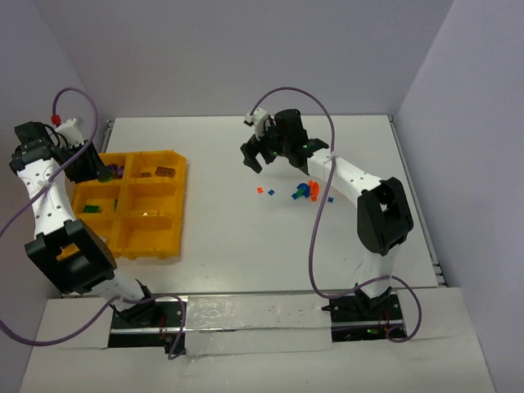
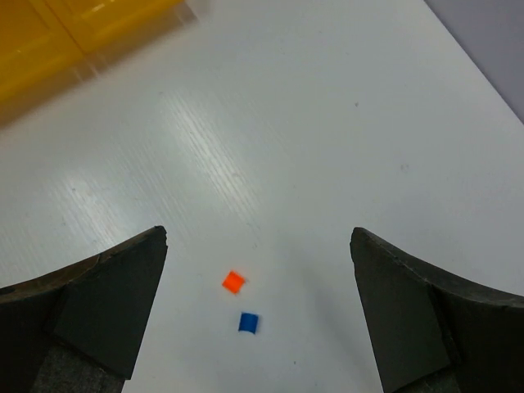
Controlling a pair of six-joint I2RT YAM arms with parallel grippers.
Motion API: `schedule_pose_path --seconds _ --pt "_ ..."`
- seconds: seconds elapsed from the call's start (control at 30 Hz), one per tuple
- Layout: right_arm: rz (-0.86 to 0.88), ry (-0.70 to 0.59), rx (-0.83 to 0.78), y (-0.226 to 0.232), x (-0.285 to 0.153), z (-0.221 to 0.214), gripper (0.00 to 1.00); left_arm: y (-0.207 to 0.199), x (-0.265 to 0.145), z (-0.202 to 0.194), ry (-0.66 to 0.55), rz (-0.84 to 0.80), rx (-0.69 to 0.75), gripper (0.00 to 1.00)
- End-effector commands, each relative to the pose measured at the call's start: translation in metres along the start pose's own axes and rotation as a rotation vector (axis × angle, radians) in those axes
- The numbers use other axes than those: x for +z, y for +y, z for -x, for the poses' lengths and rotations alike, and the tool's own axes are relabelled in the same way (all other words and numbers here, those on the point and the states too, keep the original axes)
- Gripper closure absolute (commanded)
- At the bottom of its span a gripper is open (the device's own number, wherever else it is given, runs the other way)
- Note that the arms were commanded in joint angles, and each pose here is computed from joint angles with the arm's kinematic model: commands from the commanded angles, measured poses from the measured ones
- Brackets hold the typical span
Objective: Sort the legos into containers by color
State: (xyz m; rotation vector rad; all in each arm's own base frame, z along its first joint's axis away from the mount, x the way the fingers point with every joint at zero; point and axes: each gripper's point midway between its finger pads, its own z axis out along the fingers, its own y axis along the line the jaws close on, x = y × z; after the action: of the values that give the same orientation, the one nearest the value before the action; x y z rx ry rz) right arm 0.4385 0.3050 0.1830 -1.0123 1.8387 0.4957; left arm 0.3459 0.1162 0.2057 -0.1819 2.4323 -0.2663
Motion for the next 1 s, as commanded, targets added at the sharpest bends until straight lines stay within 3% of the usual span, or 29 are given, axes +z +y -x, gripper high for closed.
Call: schedule_pose_path --seconds 0.0,0.17,0.37,0.5,0.6,0.67,0.7,0.8,0.97 --pt "-0.049 -0.051 0.011 -0.01 -0.027 0.022 0.0 0.029 0.004 -0.012 0.058 0.155 0.029 1.0" --pt "-0.06 -0.013 0.062 -0.02 -0.029 0.01 0.0 0.056 0.019 -0.015 0.118 0.24 0.01 0.99" --pt "-0.078 0.021 0.091 -0.029 -0.034 0.002 0.0 0.073 0.035 -0.021 0.183 0.28 0.007 0.89" --pt "-0.098 0.027 0.122 -0.036 -0.034 0.002 0.0 0.075 0.041 -0.034 0.202 0.283 -0.006 0.72" --pt "-0.109 0.032 0.143 -0.039 -0.036 -0.001 0.0 0.075 0.041 -0.032 0.2 0.282 -0.004 0.5" --pt "-0.115 0.041 0.15 -0.042 -0.038 -0.005 0.0 0.074 0.04 -0.029 0.192 0.273 0.002 0.33" --pt "-0.127 0.051 0.154 -0.045 -0.041 -0.01 0.0 0.07 0.035 -0.019 0.153 0.264 0.021 0.13" --pt "-0.156 0.07 0.158 -0.053 -0.049 -0.018 0.0 0.059 0.025 0.003 0.072 0.228 0.052 0.01" --pt "-0.254 0.1 0.194 -0.083 -0.073 -0.034 0.0 0.016 0.001 0.064 -0.103 0.152 0.154 0.01"
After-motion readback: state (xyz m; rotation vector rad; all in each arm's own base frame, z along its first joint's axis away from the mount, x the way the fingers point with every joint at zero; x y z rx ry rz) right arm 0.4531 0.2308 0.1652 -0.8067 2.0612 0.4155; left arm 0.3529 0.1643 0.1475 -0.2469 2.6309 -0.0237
